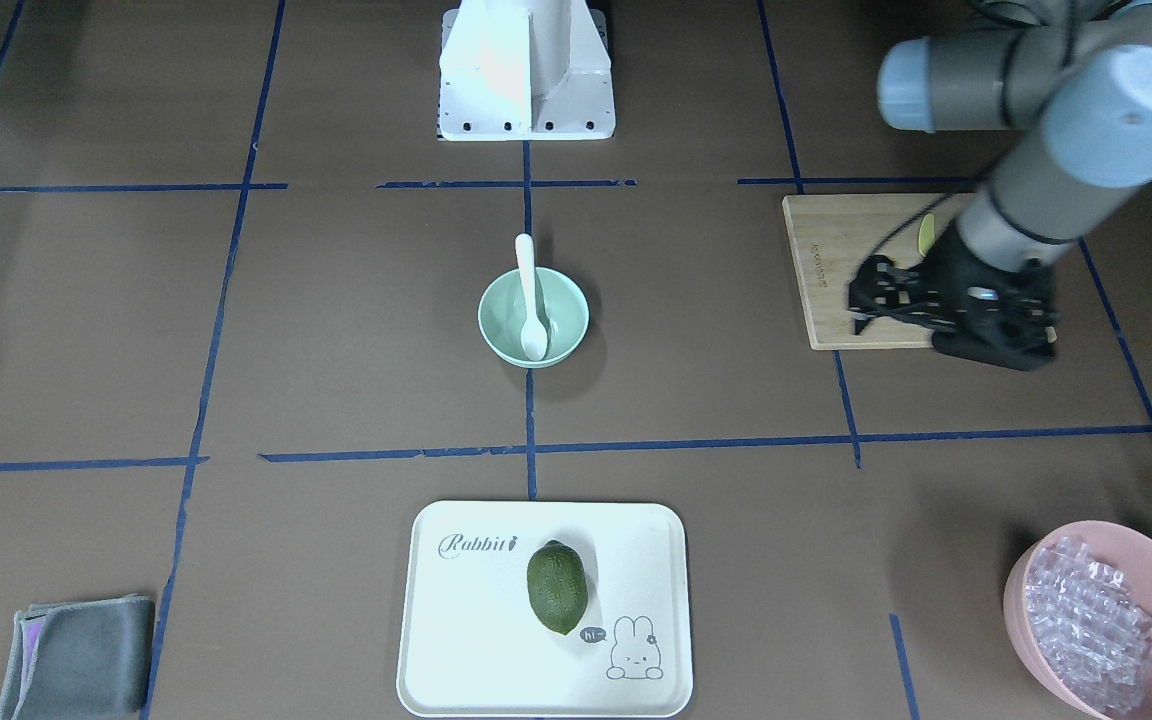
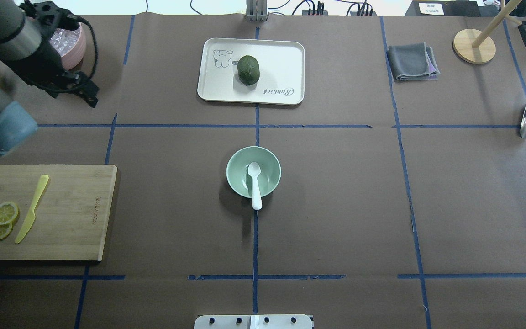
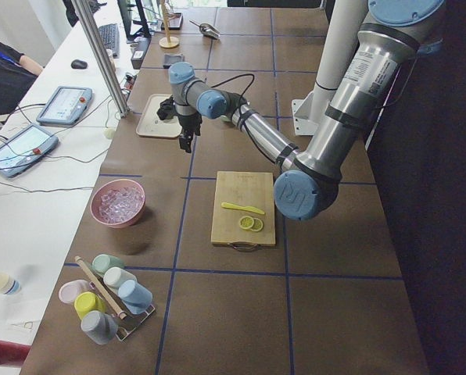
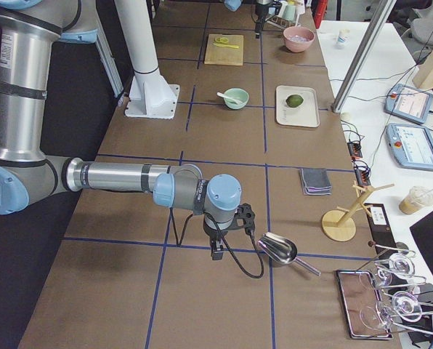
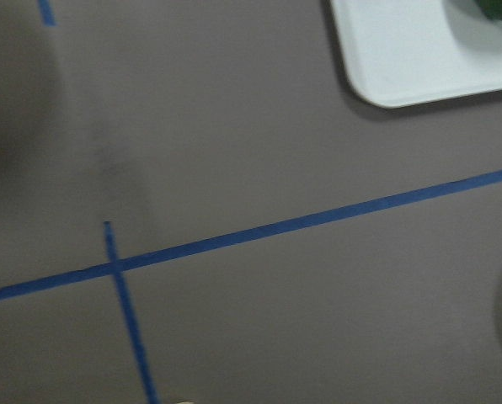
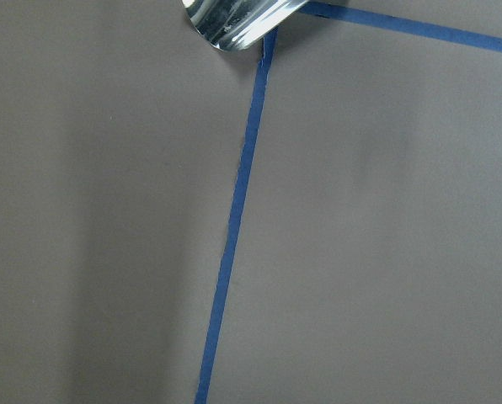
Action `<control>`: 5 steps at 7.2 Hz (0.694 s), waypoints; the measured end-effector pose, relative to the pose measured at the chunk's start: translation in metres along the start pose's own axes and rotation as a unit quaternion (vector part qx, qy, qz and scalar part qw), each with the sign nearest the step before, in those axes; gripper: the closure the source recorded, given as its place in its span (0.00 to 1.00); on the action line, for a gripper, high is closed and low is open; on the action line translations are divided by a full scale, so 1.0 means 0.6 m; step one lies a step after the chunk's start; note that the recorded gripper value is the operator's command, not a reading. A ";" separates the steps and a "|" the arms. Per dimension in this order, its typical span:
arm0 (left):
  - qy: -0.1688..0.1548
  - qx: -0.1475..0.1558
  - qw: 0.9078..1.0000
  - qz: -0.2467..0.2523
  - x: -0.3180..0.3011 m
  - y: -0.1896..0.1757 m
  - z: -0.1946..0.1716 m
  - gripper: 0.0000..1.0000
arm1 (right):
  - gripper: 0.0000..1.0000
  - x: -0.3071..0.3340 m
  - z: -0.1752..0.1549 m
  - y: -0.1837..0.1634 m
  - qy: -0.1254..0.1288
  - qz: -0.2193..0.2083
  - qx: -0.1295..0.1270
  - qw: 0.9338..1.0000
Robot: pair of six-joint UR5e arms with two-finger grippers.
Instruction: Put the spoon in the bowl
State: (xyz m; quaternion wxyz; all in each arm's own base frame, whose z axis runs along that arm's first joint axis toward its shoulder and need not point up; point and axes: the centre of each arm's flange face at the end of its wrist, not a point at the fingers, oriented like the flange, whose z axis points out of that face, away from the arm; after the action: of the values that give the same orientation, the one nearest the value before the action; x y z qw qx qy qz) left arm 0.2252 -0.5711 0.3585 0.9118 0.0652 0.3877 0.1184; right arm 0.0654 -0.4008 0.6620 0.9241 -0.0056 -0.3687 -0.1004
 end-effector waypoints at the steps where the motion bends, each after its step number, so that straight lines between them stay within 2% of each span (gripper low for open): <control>1: -0.007 -0.005 1.000 0.003 -0.109 0.034 -0.010 0.00 | 0.00 0.001 -0.001 0.000 0.000 0.000 0.001 1.000; 3: -0.001 -0.009 1.000 -0.004 -0.305 0.129 -0.040 0.00 | 0.00 0.003 0.000 0.002 0.000 0.001 0.000 1.000; 5: -0.003 -0.005 0.999 -0.041 -0.455 0.229 -0.065 0.00 | 0.00 0.006 0.001 0.005 0.000 0.005 -0.001 1.000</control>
State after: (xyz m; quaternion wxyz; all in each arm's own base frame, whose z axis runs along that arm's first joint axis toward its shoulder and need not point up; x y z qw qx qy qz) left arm -0.0088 -0.5103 0.5495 0.9174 0.0453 0.3866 0.0825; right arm 0.0677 -0.3985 0.6650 0.9244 -0.0081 -0.3689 -0.0964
